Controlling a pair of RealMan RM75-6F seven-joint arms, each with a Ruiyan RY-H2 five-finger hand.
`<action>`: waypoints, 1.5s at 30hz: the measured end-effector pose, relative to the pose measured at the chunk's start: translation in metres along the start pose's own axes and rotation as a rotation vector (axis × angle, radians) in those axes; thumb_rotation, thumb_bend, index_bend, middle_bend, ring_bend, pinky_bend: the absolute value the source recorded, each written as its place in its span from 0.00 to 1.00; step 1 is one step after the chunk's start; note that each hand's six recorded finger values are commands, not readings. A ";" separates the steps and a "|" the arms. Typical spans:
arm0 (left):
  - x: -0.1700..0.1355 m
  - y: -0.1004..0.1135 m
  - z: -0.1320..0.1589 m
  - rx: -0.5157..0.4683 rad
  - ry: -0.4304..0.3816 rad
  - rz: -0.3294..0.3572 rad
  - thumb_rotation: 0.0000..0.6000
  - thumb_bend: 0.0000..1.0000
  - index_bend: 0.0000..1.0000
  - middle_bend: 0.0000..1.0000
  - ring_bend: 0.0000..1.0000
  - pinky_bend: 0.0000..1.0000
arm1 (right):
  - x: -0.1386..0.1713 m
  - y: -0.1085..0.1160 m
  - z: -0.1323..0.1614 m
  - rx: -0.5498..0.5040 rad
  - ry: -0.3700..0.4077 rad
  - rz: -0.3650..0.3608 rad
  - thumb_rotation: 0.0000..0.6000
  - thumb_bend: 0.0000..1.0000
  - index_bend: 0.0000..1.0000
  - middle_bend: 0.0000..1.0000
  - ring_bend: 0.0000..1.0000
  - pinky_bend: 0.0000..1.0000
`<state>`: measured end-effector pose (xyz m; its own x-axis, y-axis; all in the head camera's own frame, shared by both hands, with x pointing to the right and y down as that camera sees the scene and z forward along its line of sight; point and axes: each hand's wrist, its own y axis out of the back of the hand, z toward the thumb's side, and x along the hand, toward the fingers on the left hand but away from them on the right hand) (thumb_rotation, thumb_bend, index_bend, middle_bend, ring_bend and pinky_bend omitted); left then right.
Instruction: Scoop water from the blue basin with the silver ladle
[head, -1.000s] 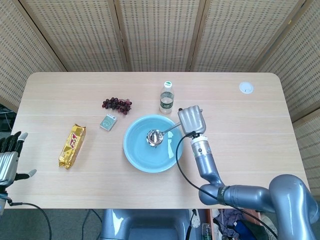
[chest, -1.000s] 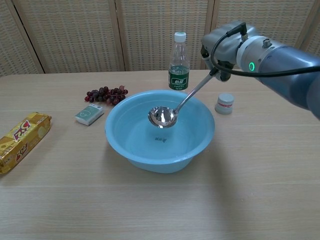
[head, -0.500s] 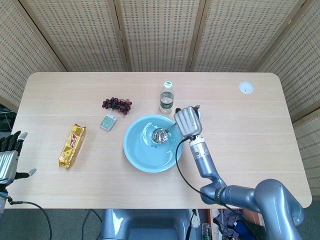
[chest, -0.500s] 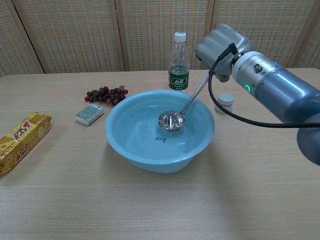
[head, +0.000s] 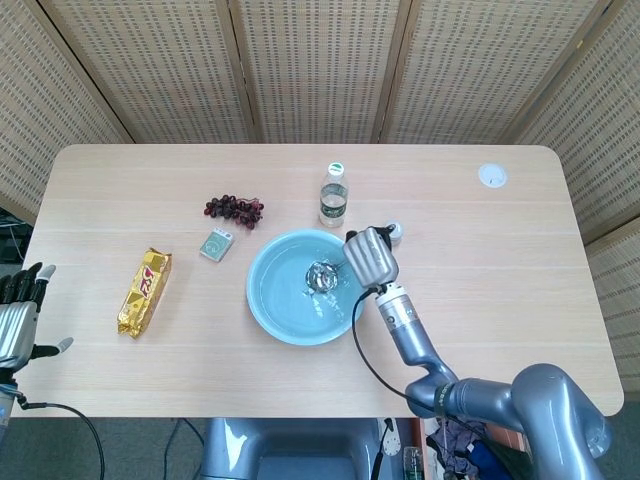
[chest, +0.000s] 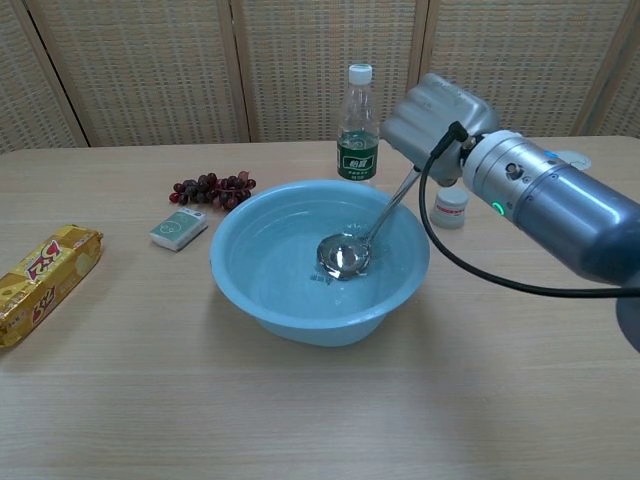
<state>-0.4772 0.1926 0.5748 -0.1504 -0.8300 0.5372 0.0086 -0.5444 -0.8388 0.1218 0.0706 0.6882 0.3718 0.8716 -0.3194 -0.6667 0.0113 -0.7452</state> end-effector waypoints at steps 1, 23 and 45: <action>0.000 0.000 0.000 0.000 0.000 0.000 1.00 0.00 0.00 0.00 0.00 0.00 | 0.000 0.001 0.000 -0.019 -0.004 0.007 1.00 0.84 0.77 0.95 0.94 1.00; 0.000 0.001 0.000 -0.003 -0.002 0.000 1.00 0.00 0.00 0.00 0.00 0.00 | -0.003 0.033 -0.052 -0.564 -0.172 0.277 1.00 0.86 0.77 0.96 0.94 1.00; 0.002 0.001 -0.002 -0.003 0.006 -0.001 1.00 0.00 0.00 0.00 0.00 0.00 | -0.001 0.051 -0.076 -0.503 -0.207 0.376 1.00 0.86 0.77 0.96 0.94 1.00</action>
<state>-0.4795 0.1913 0.5750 -0.1564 -0.8284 0.5378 0.0057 -0.5453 -0.8382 0.1362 0.0327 0.6057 0.0078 0.8482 -0.5296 -0.3250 -0.4987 -0.8035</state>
